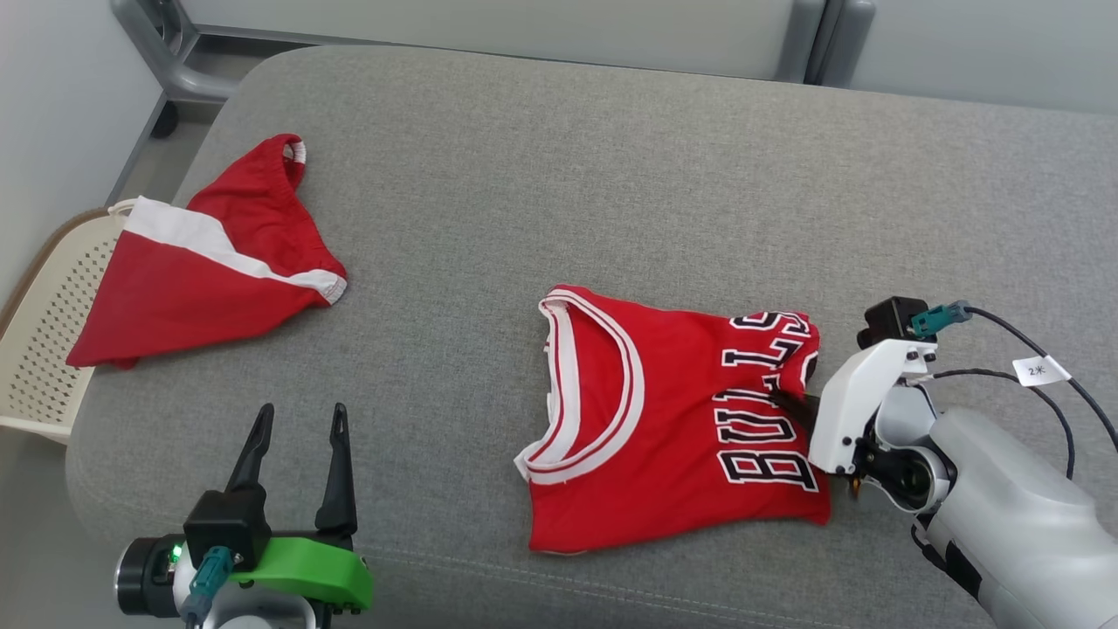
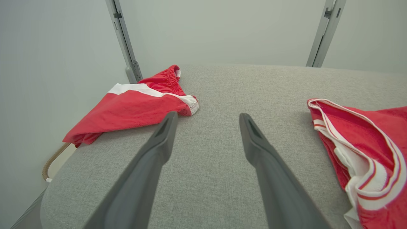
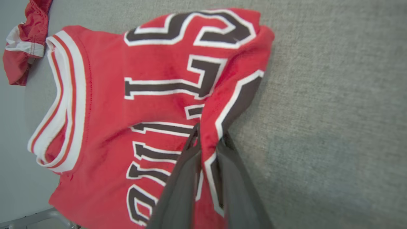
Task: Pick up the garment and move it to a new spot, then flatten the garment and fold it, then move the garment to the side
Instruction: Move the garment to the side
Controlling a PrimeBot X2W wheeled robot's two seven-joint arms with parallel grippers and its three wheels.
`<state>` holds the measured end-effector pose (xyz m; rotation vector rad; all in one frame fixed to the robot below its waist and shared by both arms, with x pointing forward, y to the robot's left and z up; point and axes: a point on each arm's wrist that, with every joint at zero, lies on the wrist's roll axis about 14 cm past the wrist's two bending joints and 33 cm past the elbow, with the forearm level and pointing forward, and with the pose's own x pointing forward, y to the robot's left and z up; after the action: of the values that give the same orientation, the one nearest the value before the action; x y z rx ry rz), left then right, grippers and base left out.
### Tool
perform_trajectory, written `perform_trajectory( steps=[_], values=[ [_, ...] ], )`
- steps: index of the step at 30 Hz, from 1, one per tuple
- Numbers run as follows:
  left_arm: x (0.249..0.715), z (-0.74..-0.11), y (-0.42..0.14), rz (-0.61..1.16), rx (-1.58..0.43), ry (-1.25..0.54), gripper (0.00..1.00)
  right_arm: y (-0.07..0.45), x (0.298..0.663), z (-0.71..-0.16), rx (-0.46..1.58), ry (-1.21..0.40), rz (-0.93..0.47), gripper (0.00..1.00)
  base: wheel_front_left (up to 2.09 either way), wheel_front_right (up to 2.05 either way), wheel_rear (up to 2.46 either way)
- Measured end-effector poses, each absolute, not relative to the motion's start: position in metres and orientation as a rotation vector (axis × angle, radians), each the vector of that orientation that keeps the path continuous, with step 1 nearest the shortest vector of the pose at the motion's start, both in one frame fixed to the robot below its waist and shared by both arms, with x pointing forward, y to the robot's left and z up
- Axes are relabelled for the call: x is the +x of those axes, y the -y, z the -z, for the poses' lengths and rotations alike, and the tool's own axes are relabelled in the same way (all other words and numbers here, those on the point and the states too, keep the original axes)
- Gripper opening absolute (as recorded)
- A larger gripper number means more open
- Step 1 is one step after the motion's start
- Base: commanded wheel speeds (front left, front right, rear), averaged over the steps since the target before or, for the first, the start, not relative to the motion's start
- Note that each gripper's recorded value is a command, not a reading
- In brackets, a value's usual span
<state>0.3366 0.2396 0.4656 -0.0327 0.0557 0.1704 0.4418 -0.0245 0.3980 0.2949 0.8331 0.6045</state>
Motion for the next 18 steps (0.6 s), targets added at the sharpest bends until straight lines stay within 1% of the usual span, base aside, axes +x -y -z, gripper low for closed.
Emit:
perform_trajectory(
  steps=[4,8,12,13,18],
  values=[
    [0.336,-0.466,-0.241,-0.177,-0.036,-0.054,1.00,0.022,0.446,-0.404,0.298,-0.805,-0.613,0.00,0.00,0.00,0.00],
    [0.338,-0.466,-0.240,-0.171,-0.039,-0.053,1.00,0.031,0.458,-0.415,0.289,-0.754,-0.599,0.00,0.00,0.00,0.00],
    [0.345,-0.465,-0.235,-0.150,-0.041,-0.054,1.00,0.048,0.481,-0.430,0.276,-0.690,-0.554,0.00,0.00,0.00,0.00],
    [0.349,-0.465,-0.232,-0.137,-0.042,-0.054,1.00,0.058,0.493,-0.436,0.267,-0.663,-0.525,0.00,0.00,0.00,0.00],
    [0.360,-0.463,-0.227,-0.113,-0.039,-0.059,1.00,0.089,0.520,-0.440,0.227,-0.630,-0.445,0.00,0.00,0.00,0.00]
  ],
)
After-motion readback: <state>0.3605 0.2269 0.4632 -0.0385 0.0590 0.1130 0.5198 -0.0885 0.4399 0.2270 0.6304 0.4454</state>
